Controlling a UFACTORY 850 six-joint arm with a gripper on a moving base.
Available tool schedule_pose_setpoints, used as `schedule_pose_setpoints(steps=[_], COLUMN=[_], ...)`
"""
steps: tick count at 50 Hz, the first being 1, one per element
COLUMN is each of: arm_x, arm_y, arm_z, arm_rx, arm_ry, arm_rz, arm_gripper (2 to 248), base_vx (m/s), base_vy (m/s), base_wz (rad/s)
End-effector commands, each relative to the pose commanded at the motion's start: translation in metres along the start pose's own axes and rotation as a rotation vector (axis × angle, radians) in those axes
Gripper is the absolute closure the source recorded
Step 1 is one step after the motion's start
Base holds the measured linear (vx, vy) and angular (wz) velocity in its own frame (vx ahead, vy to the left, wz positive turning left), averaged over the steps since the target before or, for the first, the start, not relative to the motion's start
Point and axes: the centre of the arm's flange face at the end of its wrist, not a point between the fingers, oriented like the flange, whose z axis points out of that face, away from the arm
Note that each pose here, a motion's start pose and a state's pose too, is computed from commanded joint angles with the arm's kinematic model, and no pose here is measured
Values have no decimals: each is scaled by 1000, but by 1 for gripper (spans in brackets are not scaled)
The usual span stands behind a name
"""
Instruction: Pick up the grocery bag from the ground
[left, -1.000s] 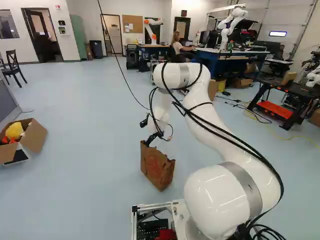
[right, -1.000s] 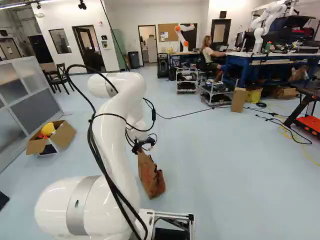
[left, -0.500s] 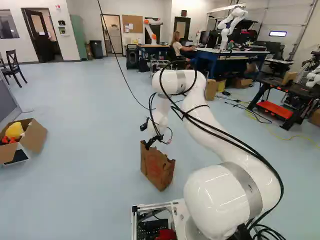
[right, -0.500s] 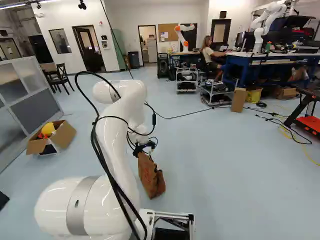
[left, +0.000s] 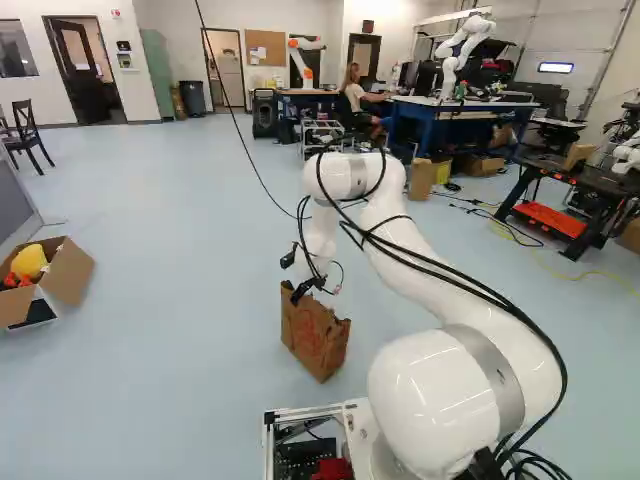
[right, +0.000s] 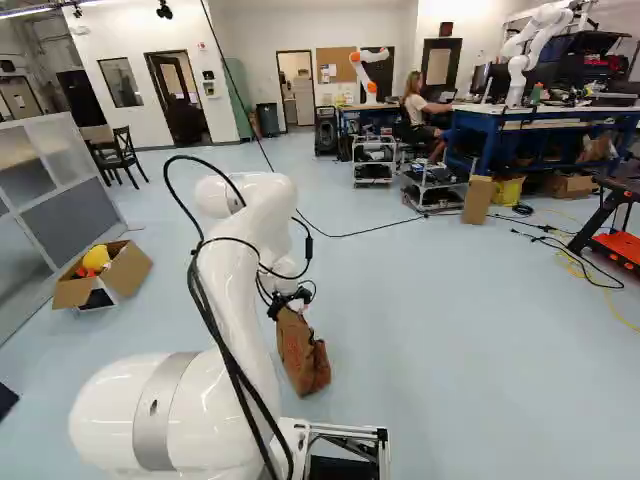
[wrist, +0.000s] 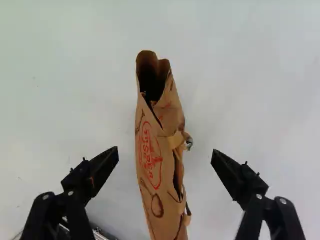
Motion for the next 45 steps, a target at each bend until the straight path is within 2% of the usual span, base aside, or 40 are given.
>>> schedule_pose_setpoints(steps=[45], arm_x=[-17], arm_y=[-2], arm_z=[66], arm_rx=[10], arm_ry=[-18], arm_rz=[2], arm_gripper=[3], base_vx=[0], base_vy=[0], base_wz=[0])
